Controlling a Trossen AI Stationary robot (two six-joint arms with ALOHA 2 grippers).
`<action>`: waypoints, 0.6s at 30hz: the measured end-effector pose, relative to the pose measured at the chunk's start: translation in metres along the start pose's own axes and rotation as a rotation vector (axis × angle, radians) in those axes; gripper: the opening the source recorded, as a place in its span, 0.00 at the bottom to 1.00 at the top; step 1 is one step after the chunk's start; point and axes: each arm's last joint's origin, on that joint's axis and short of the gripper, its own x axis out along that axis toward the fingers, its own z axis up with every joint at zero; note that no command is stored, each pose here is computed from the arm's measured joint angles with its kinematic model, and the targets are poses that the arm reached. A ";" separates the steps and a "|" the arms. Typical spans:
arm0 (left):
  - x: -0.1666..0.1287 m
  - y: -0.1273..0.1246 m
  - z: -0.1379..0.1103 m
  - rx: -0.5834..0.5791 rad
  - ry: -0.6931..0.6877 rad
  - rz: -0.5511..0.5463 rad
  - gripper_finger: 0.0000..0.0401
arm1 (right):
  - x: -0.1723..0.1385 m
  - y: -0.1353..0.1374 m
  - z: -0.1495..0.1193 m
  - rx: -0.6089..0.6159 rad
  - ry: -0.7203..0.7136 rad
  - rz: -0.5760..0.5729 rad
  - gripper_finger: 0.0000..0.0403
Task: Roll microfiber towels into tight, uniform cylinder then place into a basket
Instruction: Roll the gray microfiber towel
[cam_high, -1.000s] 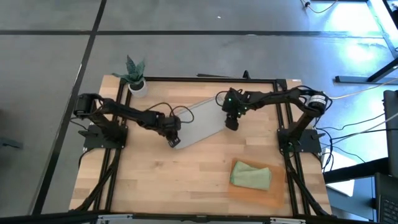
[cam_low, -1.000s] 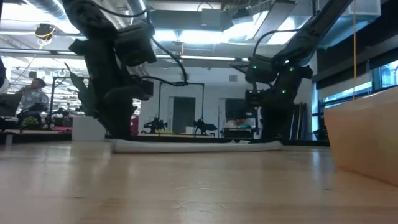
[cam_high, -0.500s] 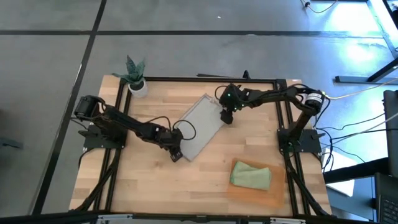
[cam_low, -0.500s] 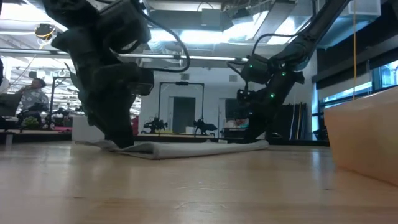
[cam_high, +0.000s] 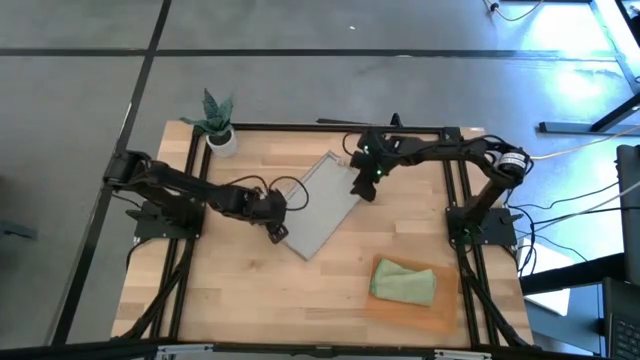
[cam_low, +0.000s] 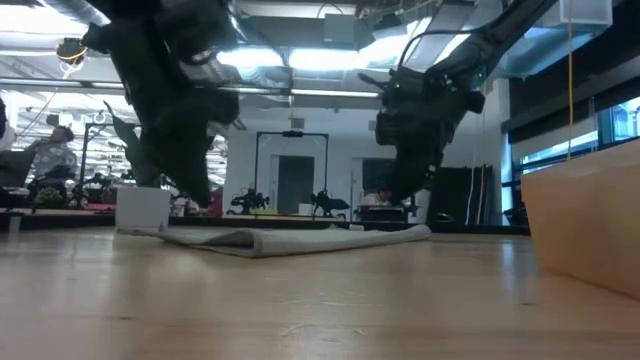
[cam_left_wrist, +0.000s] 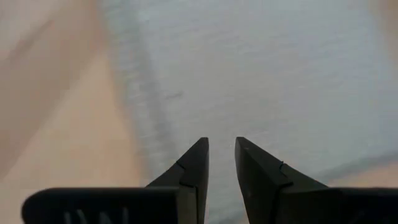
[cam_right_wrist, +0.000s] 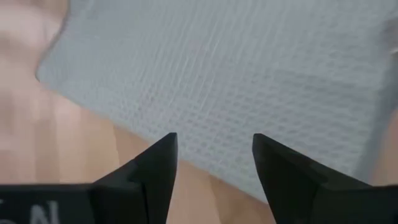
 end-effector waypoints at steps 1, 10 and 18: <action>0.001 0.005 -0.001 -0.011 0.020 0.038 0.18 | 0.003 0.001 -0.002 -0.001 0.013 -0.004 0.52; 0.028 0.015 -0.014 -0.026 0.097 0.074 0.18 | 0.030 -0.004 -0.011 0.058 0.093 -0.067 0.52; 0.030 0.004 -0.018 0.019 0.112 0.008 0.18 | 0.044 -0.022 -0.013 0.077 0.104 -0.191 0.52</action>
